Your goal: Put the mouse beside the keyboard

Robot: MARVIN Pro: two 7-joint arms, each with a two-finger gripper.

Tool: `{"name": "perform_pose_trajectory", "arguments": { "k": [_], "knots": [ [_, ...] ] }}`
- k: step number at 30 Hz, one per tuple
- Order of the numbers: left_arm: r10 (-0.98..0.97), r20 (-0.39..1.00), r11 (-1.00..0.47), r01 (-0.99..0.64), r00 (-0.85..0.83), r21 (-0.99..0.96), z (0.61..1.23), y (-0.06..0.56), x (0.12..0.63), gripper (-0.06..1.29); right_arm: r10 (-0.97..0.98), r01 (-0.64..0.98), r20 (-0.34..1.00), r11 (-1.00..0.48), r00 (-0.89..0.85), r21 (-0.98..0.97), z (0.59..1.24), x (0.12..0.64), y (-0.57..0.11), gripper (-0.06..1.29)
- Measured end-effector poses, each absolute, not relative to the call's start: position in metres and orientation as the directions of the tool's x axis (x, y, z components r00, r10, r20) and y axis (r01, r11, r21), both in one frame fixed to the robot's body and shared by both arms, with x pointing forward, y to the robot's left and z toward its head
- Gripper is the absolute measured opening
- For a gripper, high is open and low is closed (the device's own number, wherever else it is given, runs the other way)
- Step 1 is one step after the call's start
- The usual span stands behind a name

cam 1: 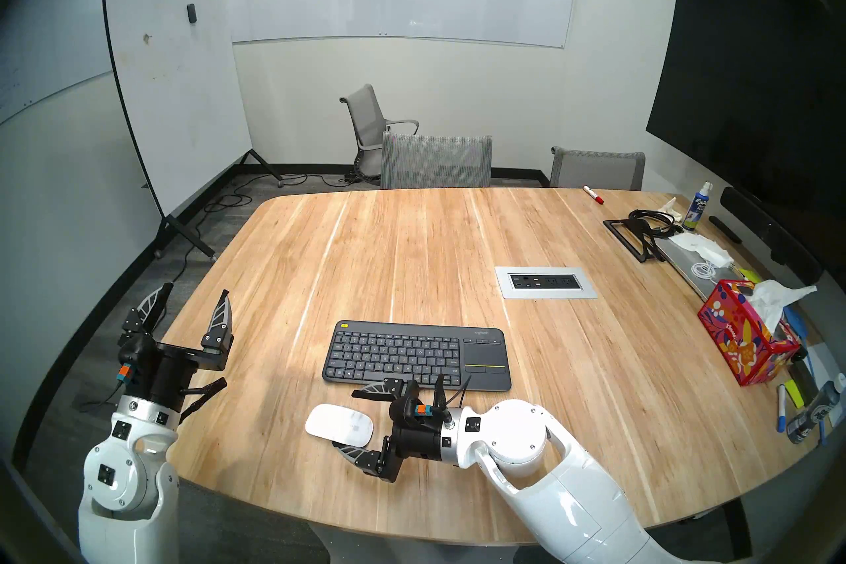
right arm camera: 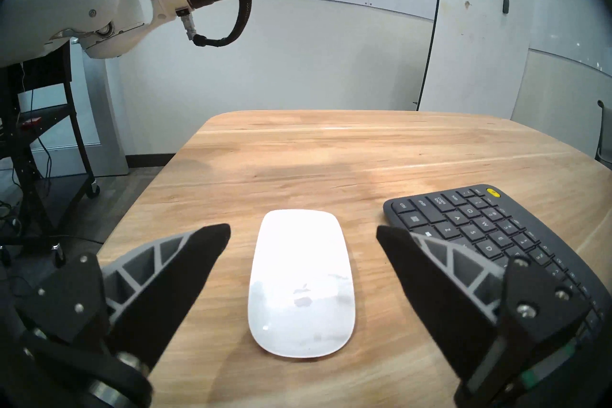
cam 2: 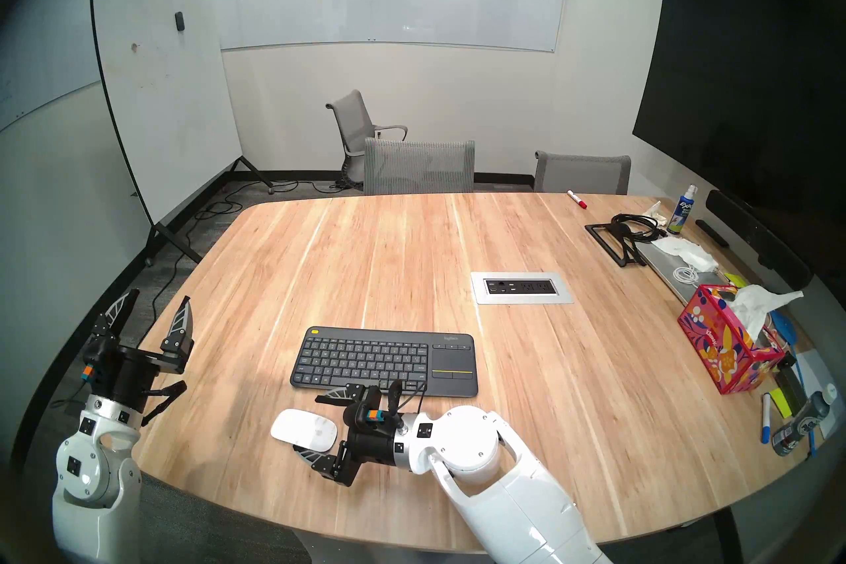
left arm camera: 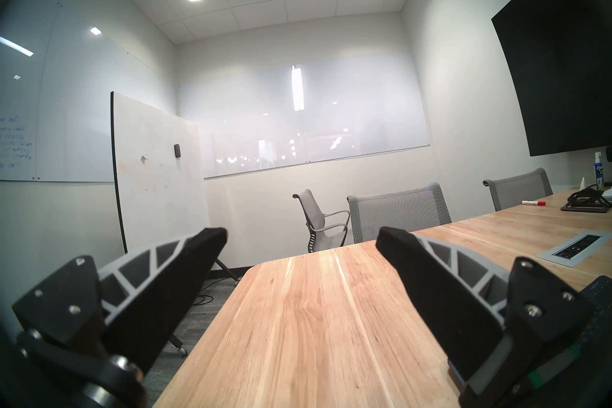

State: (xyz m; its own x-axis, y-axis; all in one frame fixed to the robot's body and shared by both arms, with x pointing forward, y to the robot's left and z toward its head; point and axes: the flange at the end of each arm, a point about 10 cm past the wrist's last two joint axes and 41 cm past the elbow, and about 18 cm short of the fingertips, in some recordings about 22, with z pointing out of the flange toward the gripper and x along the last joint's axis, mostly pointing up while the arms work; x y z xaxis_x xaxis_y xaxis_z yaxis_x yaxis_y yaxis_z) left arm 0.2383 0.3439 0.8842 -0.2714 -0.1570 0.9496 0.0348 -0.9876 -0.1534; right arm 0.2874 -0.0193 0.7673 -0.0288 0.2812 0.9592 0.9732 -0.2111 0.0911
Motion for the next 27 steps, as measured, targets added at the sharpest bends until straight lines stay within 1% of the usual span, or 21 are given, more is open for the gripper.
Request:
{"name": "perform_pose_trajectory", "arguments": {
  "k": [27],
  "knots": [
    [-0.158, 0.949, -0.987, 0.035, -0.272, -0.154, 0.884, 0.344, 0.238, 1.25, 0.343, 0.981, 0.939, -0.177, -0.019, 0.084, 0.755, 0.293, -0.013, 1.21]
  ]
}}
